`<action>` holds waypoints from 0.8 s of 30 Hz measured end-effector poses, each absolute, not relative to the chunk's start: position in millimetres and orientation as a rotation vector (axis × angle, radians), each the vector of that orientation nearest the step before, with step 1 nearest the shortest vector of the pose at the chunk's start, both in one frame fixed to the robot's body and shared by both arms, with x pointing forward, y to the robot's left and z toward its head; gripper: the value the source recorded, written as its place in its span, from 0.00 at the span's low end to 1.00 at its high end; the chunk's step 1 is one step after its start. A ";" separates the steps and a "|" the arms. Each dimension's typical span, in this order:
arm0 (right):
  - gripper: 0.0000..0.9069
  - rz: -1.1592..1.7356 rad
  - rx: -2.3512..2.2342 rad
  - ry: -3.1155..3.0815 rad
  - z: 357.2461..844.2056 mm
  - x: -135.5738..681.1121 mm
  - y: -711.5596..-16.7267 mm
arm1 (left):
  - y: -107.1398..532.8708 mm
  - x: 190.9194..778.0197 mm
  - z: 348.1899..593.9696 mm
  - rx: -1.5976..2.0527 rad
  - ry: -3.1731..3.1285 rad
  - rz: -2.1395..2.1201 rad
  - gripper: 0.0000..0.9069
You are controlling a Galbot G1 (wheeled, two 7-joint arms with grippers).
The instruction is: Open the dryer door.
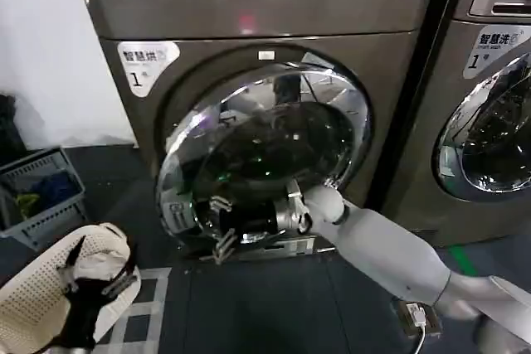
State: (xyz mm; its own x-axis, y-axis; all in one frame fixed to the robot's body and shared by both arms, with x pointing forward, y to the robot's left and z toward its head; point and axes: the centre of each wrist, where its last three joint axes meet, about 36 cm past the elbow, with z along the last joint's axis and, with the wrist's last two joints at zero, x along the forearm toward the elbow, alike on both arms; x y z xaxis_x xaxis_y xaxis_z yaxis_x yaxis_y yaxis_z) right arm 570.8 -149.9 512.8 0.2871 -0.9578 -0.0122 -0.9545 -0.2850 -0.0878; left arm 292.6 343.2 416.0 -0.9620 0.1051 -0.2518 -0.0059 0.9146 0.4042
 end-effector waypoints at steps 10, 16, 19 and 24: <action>1.00 -0.075 -2.537 1.700 521.9 558.6 -175.5 | 344.3 317.7 428.9 0.209 2.744 0.661 1.00; 1.00 -0.073 -2.591 1.663 524.0 550.2 -195.3 | 338.8 322.8 432.4 0.296 2.719 0.685 1.00; 1.00 -0.074 -2.619 1.641 525.0 544.0 -203.9 | 334.7 324.9 435.4 0.340 2.699 0.698 1.00; 1.00 -0.083 -2.654 1.615 529.6 534.4 -218.9 | 327.5 328.7 442.8 0.420 2.655 0.725 1.00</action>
